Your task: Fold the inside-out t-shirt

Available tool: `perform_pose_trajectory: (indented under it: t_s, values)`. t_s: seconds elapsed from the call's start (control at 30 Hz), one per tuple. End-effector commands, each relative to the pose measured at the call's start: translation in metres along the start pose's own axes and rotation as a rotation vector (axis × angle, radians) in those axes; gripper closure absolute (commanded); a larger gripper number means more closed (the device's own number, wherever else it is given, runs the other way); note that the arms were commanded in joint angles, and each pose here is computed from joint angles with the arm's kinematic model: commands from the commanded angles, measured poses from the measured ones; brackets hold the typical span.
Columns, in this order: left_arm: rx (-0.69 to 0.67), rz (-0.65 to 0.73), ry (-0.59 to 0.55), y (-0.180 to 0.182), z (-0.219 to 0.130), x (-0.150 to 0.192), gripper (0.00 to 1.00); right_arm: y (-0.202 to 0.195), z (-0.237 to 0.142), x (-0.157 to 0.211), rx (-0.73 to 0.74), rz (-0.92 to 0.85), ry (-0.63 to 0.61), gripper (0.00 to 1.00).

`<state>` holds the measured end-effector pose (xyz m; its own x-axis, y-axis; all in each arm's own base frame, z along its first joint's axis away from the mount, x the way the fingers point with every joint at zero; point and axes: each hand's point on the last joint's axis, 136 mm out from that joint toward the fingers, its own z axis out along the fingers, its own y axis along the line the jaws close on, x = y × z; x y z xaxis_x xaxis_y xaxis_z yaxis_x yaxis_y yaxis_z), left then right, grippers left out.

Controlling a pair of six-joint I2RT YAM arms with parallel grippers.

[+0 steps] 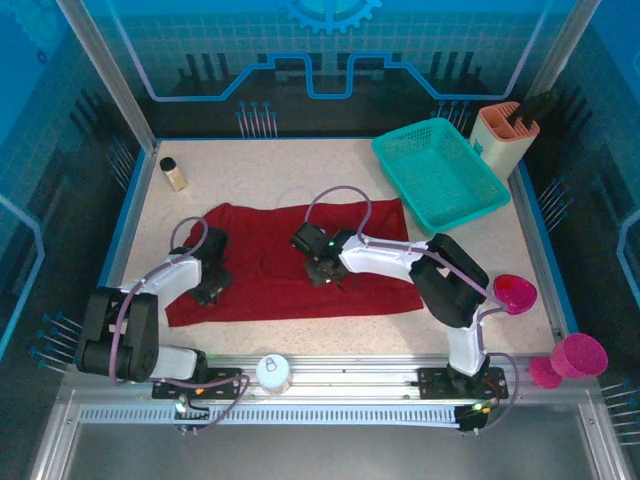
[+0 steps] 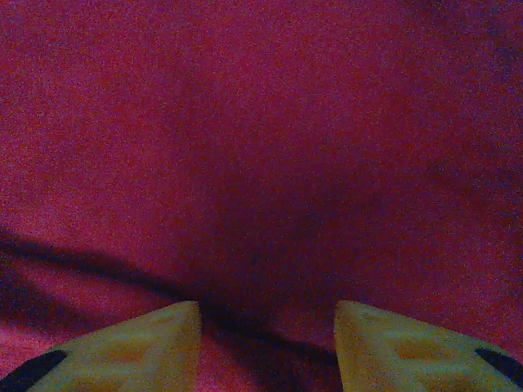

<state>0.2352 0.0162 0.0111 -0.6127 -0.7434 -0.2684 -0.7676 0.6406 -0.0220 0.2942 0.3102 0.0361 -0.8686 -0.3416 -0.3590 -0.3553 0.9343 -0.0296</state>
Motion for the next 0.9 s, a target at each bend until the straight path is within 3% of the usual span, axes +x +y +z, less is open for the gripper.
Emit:
perform_pose_trajectory:
  t_s: [0.0,0.17,0.3,0.37,0.57,0.87]
  values:
    - [0.002,0.009,0.023,0.000,0.007,0.000,0.46,-0.011,-0.021,-0.006,0.039,0.020,-0.006,0.52]
    - [0.004,0.002,0.035,0.000,0.008,0.000,0.45,-0.005,-0.039,0.043,-0.038,0.024,0.067,0.56]
    - [0.006,0.003,0.036,-0.001,0.009,-0.001,0.46,-0.008,-0.035,0.070,-0.063,0.043,0.100,0.72]
    - [0.007,0.000,0.037,-0.001,0.009,-0.001,0.48,-0.010,-0.029,0.071,-0.055,0.052,0.102,0.75]
    - [0.008,0.001,0.038,-0.001,0.010,-0.001,0.50,-0.031,-0.004,0.049,-0.015,0.144,0.065,0.77]
    - [0.010,-0.004,0.038,-0.001,0.010,-0.001,0.51,-0.054,0.011,0.013,0.006,0.153,0.029,0.72]
